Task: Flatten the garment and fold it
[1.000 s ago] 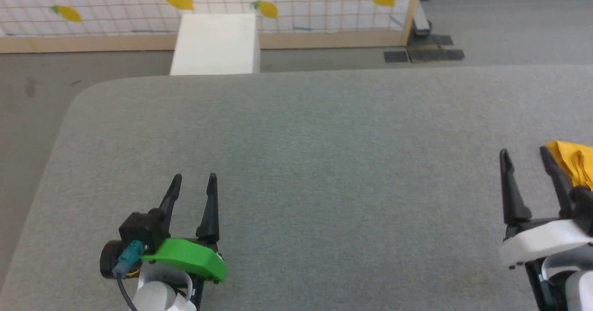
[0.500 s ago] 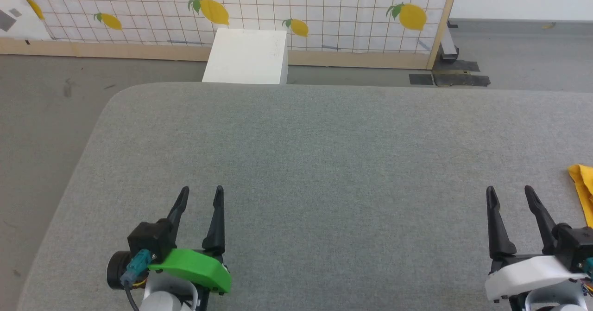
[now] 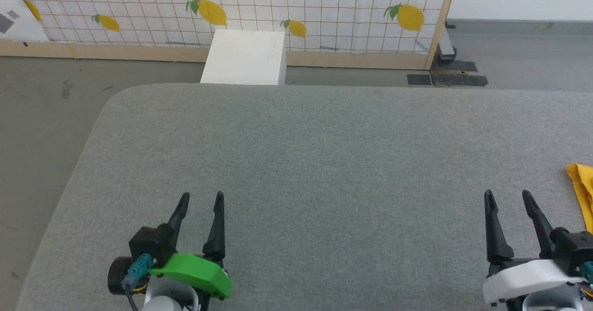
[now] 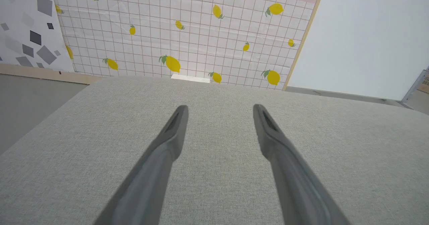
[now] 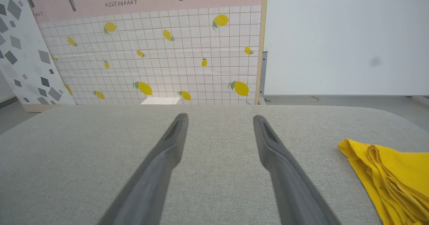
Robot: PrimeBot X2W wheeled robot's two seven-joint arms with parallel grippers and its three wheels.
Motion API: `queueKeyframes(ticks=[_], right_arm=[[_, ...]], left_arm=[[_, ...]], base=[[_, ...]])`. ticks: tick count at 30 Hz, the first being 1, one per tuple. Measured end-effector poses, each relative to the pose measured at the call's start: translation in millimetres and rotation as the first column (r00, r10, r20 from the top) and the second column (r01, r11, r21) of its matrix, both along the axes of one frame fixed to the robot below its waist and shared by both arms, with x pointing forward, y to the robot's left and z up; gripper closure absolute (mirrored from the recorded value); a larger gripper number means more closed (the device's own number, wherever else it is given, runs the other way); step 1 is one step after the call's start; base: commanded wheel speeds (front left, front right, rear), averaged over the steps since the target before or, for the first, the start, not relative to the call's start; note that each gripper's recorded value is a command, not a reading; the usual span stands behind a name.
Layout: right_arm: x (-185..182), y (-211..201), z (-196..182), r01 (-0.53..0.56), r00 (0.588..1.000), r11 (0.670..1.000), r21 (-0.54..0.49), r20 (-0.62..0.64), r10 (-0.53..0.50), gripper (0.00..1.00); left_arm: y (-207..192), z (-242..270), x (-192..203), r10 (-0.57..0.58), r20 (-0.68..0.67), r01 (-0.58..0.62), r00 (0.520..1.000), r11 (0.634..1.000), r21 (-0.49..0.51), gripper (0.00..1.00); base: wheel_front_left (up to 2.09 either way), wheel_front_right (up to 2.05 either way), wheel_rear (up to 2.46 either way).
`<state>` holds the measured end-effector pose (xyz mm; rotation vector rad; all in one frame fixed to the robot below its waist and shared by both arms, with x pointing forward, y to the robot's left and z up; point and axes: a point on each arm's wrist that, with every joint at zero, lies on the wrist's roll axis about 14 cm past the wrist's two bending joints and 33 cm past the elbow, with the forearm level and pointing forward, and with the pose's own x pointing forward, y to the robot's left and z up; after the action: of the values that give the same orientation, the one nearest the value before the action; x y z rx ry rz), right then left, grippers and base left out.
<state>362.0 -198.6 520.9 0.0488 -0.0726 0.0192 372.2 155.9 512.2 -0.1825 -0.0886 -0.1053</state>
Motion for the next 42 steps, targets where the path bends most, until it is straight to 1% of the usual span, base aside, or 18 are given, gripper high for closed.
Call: queueKeyframes(ticks=[2, 3, 19, 42], right_arm=[[0.0, 0.5, -1.4, -0.001, 1.0, 1.0, 0.001, -0.004, 0.001, 0.0], [0.0, 0.8, -2.3, -0.002, 1.0, 1.0, 0.001, -0.006, 0.002, 1.0], [-0.2, 0.2, -2.9, -0.001, 1.0, 1.0, 0.0, -0.01, 0.001, 1.0], [-0.5, 6.7, -5.7, -0.021, 0.999, 1.0, -0.012, -0.034, 0.02, 1.0]], left_arm=[[-0.4, -1.5, 0.2, -0.001, -0.005, 0.001, 1.0, 1.0, 0.0, 0.0], [-0.8, -2.3, 0.2, -0.002, -0.007, 0.002, 1.0, 1.0, 0.0, 1.0], [-1.0, -2.4, 0.6, -0.003, -0.009, 0.003, 1.0, 1.0, 0.001, 1.0], [0.9, 4.3, 4.0, 0.005, -0.013, -0.005, 1.0, 0.999, 0.033, 1.0]], base=[[0.0, 0.0, 0.0], [0.0, 0.0, 0.0], [0.0, 0.0, 0.0], [0.0, 0.0, 0.0]])
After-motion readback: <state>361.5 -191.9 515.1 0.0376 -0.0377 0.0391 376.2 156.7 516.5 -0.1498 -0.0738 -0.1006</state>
